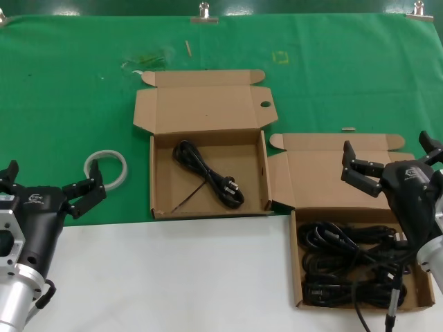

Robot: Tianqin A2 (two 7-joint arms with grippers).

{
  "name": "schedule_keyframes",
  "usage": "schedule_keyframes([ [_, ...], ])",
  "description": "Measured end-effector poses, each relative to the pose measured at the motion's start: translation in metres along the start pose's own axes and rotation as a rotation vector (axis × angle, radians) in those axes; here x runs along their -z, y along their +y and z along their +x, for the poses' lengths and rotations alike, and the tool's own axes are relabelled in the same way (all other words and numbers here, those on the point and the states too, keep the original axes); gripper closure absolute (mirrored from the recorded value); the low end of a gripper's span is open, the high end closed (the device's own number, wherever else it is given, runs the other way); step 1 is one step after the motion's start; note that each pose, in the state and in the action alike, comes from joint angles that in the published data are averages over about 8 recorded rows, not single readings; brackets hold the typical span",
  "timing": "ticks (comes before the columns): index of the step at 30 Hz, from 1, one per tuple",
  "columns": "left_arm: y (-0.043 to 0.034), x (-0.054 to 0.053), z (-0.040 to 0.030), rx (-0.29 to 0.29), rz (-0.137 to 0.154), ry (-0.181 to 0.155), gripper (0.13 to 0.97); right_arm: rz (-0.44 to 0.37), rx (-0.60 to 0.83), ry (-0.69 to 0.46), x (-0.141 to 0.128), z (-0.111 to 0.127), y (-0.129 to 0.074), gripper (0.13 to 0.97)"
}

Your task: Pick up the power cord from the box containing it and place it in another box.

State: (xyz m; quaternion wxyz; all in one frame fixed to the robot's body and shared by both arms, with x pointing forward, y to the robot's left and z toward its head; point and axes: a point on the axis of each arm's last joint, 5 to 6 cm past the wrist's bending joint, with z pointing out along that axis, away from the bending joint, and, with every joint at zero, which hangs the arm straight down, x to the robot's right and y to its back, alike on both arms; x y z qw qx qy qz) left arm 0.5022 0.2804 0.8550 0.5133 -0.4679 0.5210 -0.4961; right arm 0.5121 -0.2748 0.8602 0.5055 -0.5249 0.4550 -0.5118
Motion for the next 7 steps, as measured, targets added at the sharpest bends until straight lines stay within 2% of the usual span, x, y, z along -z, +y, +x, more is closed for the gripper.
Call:
schedule_keyframes([
  [7, 0.0000, 0.0000, 0.0000, 0.000, 0.000, 0.000, 0.132, -0.001, 0.000, 0.001, 0.0002, 0.0002, 0.0002, 0.130],
])
